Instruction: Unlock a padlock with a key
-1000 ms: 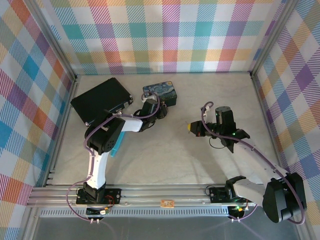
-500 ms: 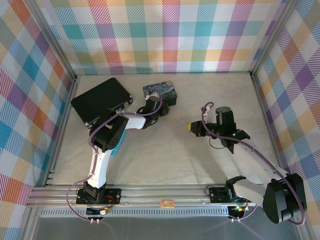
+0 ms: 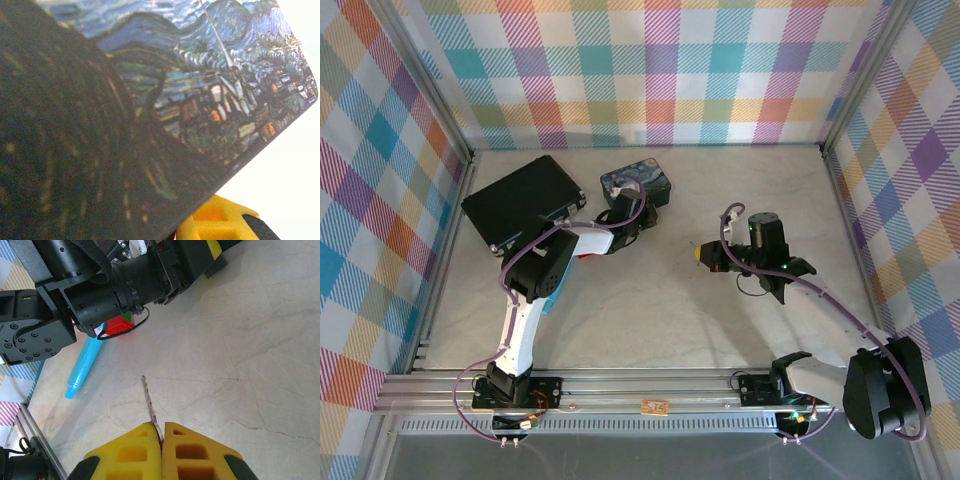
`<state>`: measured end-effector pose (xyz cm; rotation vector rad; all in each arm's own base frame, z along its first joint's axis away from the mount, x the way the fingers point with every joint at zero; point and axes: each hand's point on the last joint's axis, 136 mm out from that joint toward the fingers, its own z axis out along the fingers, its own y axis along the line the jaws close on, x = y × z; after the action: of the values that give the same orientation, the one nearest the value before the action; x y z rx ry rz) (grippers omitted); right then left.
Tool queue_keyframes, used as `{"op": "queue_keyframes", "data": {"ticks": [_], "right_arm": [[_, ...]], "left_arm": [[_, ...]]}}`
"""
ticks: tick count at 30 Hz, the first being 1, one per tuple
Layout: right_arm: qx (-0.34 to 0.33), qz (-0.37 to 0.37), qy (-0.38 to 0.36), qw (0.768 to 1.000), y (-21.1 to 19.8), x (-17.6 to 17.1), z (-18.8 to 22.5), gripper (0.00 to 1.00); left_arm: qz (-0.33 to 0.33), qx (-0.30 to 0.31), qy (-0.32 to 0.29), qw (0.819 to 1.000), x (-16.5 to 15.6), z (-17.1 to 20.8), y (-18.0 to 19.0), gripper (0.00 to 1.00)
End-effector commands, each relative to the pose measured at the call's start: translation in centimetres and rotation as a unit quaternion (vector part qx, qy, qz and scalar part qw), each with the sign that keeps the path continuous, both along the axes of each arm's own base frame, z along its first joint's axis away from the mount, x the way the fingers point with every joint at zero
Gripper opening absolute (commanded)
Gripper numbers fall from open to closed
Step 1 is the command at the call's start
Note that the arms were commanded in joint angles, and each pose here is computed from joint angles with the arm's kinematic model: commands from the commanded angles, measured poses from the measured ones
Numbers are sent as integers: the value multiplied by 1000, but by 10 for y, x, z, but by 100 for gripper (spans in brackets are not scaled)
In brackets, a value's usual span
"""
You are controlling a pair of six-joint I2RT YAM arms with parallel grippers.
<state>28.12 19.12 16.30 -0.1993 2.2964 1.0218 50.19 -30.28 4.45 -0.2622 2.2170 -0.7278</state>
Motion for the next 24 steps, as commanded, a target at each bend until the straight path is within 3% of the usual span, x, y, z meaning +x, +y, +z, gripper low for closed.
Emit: {"op": "queue_keyframes", "data": {"ticks": [1, 8, 14, 24], "right_arm": [[-1, 2, -11, 1000, -1, 1, -3, 0], [0, -6, 21, 1000, -3, -3, -25, 0], [42, -4, 63, 997, 5, -7, -46, 0], [88, -15, 101, 991, 11, -14, -68, 0]], "left_arm": [[5, 11, 57, 998, -10, -34, 12, 0], [-39, -108, 94, 989, -33, 3, -16, 0], [-68, -256, 111, 958, -60, 39, -34, 0], [-105, -341, 135, 924, -107, 67, -54, 0]]}}
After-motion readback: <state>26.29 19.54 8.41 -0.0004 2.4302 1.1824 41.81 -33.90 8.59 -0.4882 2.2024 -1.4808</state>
